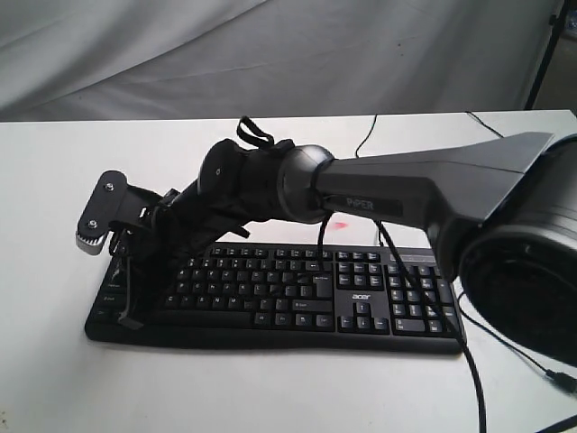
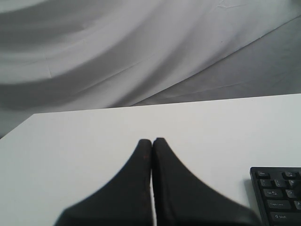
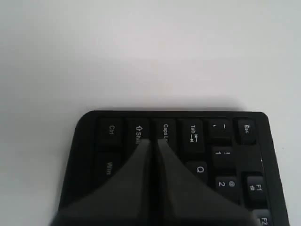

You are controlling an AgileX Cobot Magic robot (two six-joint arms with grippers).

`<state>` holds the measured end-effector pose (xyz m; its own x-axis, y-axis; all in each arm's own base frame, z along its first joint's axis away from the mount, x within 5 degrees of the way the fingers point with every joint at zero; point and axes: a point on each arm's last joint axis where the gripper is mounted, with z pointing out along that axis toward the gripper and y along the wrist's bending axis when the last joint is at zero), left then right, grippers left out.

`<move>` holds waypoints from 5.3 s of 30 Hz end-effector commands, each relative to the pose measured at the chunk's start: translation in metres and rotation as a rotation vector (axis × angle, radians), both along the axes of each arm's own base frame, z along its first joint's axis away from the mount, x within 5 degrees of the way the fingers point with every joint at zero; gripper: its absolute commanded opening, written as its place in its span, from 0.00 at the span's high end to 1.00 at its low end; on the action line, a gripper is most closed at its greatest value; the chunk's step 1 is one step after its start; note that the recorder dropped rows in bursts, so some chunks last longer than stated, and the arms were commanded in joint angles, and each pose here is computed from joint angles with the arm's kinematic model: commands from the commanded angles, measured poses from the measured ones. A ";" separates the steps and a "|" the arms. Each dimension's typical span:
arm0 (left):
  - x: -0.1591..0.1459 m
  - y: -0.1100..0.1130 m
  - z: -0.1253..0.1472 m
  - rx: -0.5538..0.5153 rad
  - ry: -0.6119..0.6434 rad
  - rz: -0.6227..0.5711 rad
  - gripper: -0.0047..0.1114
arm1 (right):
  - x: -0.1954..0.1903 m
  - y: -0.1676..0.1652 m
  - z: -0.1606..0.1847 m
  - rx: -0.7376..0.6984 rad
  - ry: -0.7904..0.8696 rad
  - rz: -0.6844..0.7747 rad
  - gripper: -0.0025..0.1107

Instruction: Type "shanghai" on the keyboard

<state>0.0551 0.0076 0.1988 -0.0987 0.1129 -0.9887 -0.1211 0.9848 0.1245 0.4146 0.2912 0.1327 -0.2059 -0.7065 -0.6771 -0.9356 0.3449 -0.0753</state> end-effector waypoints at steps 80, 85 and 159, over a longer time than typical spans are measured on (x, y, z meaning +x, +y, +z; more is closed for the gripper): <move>0.000 0.000 -0.001 -0.004 0.003 -0.004 0.95 | 0.005 -0.015 0.005 -0.046 0.008 0.047 0.98; 0.000 0.000 -0.001 -0.004 0.003 -0.004 0.95 | 0.004 -0.034 0.016 -0.075 0.071 0.099 0.98; 0.000 0.000 -0.001 -0.004 0.003 -0.004 0.95 | -0.014 -0.124 -0.007 -0.054 -0.011 -0.022 0.98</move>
